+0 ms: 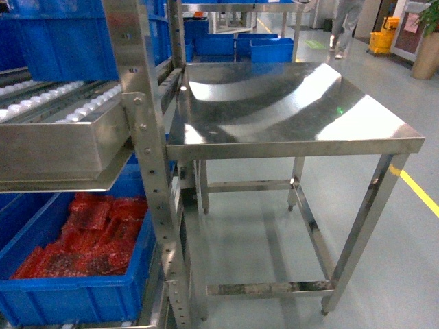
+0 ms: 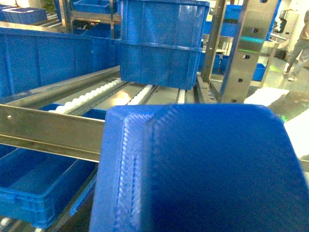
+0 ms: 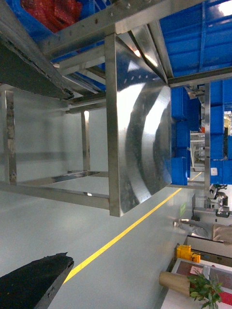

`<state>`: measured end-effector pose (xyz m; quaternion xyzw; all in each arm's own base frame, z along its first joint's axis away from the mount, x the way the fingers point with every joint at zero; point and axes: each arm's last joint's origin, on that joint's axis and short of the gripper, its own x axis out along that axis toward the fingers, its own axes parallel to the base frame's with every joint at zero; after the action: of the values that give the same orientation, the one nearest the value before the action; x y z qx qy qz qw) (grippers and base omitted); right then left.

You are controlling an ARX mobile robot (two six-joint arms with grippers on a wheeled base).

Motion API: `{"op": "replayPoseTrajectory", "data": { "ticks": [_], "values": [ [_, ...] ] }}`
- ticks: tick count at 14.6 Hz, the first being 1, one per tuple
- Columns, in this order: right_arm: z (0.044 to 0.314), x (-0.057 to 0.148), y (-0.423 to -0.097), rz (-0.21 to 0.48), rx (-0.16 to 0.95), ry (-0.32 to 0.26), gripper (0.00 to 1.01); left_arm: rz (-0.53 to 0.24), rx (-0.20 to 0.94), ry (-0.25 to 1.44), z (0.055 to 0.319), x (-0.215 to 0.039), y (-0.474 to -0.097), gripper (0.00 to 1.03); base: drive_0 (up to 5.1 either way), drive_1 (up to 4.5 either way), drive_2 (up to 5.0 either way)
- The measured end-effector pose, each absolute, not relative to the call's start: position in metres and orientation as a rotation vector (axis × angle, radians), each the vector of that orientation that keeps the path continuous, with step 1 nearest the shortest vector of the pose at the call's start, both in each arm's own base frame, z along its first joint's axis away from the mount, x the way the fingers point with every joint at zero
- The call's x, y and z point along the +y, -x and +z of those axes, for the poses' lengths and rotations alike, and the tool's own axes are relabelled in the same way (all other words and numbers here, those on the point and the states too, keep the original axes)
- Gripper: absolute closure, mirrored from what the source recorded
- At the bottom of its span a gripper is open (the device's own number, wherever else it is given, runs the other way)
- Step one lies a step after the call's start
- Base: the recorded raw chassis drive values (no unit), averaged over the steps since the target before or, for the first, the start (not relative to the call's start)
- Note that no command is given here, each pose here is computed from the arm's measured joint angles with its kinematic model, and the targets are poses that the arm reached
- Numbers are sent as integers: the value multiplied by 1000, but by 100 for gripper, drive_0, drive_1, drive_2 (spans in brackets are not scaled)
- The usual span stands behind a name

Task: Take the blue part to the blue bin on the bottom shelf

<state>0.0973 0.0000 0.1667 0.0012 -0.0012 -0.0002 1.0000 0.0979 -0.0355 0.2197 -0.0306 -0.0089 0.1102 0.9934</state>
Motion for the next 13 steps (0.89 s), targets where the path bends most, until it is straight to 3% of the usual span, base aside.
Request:
{"op": "replayPoseTrajectory", "data": {
  "ticks": [11, 13],
  "values": [
    [166, 0, -97, 0, 1, -2, 3, 219, -16, 60, 219, -36, -98, 60, 3, 414, -407],
    [166, 0, -97, 0, 0, -2, 3, 221, -16, 60, 220, -36, -98, 60, -490, 247, 247]
  ]
}}
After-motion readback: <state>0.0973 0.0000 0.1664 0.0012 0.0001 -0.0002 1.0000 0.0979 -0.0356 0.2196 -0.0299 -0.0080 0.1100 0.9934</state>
